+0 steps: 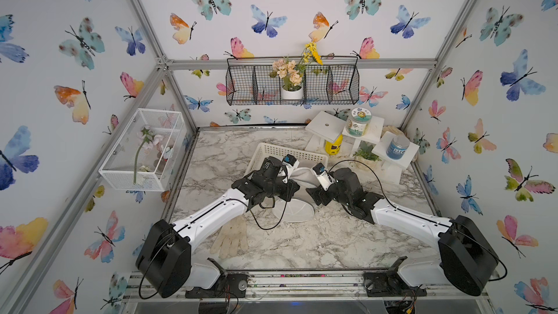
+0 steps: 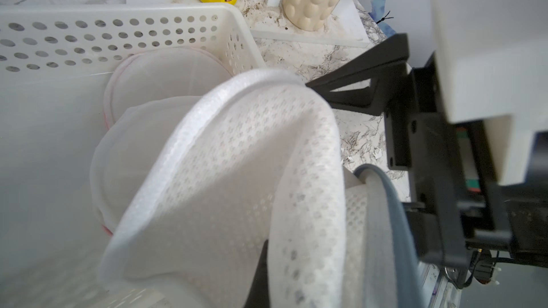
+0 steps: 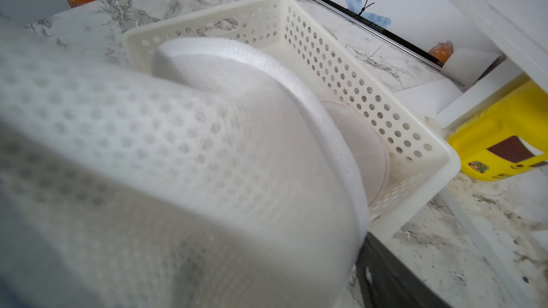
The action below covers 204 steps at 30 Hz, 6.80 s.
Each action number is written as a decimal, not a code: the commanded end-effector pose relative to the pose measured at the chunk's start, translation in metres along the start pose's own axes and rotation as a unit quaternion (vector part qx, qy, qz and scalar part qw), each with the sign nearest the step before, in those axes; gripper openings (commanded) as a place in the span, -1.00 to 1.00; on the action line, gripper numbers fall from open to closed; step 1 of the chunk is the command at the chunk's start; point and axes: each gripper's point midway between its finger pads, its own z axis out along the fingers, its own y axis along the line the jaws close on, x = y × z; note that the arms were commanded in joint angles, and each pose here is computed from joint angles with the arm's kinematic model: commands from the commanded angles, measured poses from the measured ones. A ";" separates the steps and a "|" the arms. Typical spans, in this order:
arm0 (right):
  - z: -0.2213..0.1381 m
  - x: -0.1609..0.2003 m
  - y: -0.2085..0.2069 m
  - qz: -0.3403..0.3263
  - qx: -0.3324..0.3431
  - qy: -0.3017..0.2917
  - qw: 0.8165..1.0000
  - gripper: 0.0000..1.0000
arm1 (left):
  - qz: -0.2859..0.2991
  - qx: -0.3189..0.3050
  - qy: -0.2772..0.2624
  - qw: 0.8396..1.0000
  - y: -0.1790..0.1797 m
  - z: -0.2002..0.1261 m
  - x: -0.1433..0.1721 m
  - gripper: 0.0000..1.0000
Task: Turn the laundry bag inside out
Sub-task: Turn over the laundry bag.
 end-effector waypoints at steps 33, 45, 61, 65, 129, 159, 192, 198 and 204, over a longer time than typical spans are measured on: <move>-0.035 -0.037 0.053 -0.105 -0.201 -0.042 0.973 -0.95 | 0.213 -0.105 -0.095 0.967 0.012 -0.068 -0.023 0.19; -0.049 -0.049 0.062 -0.132 -0.238 -0.026 0.962 -0.95 | 0.312 -0.146 -0.156 0.926 0.003 -0.092 -0.057 0.98; -0.065 -0.053 0.067 -0.246 -0.258 -0.033 0.934 -0.95 | 0.410 -0.002 -0.087 0.908 -0.035 -0.065 -0.044 0.93; -0.068 -0.055 0.066 -0.257 -0.252 -0.034 0.932 -0.95 | 0.392 0.040 -0.075 0.916 -0.040 -0.062 -0.042 0.67; -0.069 -0.089 0.030 -0.132 -0.150 -0.019 0.980 -0.02 | 0.276 0.076 -0.085 0.954 -0.033 -0.071 -0.046 -1.00; -0.086 -0.106 0.010 -0.041 -0.059 -0.207 0.976 -0.95 | 0.237 0.091 -0.118 0.960 -0.034 -0.083 -0.055 -1.00; -0.026 -0.092 0.024 -0.028 -0.285 -0.005 0.958 -0.27 | 0.414 0.165 -0.190 0.875 -0.092 -0.129 -0.043 -1.00; -0.057 -0.086 0.010 0.071 -0.259 -0.054 0.962 0.14 | 0.336 0.163 -0.288 0.882 -0.095 -0.142 -0.058 -1.00; -0.060 -0.059 -0.030 0.178 -0.123 -0.039 0.976 0.22 | 0.264 0.220 -0.367 0.865 -0.109 -0.163 -0.077 -1.00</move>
